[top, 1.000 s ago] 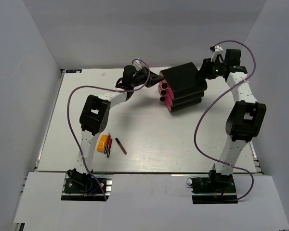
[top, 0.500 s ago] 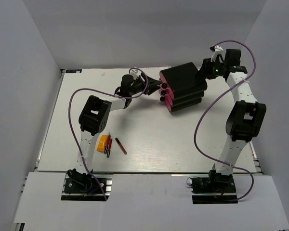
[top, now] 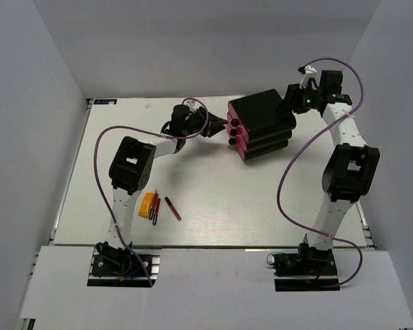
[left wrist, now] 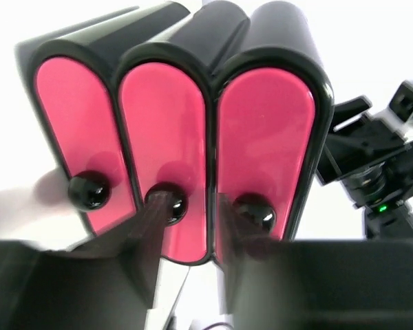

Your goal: Organize the makeup

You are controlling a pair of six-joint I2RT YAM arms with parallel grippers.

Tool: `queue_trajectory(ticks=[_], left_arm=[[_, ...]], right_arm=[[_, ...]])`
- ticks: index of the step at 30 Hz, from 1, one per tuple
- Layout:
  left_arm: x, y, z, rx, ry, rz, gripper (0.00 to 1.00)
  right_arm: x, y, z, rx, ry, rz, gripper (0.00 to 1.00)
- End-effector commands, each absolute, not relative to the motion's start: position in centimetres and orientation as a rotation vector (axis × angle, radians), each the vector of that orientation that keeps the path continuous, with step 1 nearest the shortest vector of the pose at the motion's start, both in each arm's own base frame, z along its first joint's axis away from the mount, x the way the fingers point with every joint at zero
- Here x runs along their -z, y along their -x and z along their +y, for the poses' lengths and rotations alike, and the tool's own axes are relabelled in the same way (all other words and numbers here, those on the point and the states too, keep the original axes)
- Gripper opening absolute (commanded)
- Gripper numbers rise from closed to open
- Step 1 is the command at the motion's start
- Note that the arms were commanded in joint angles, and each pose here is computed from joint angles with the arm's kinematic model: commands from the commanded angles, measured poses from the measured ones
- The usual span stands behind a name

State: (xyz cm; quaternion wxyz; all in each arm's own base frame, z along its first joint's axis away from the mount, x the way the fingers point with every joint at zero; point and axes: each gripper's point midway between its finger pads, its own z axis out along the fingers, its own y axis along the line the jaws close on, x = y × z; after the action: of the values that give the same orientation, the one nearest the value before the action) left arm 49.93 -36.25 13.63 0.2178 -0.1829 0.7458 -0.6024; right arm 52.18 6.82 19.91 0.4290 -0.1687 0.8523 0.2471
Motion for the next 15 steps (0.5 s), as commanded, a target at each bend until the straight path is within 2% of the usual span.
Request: queue_trajectory(ticks=[1,5,15], left_arm=[[-14.2,-49.5,-37.1,1.658,0.441,2.137,0.50],[-13.5,-49.0,-37.6,1.667,0.428,2.162,0.58],[-11.9,-48.6,-37.9,1.659,0.412,2.236,0.53]], right_arm=[[-15.6,-50.1,8.0,-0.680,0.429,2.280,0.60],[-15.7,-50.1,8.0,-0.678,0.432,2.275,0.60],[-15.7,-50.1,8.0,-0.680,0.427,2.277,0.60]])
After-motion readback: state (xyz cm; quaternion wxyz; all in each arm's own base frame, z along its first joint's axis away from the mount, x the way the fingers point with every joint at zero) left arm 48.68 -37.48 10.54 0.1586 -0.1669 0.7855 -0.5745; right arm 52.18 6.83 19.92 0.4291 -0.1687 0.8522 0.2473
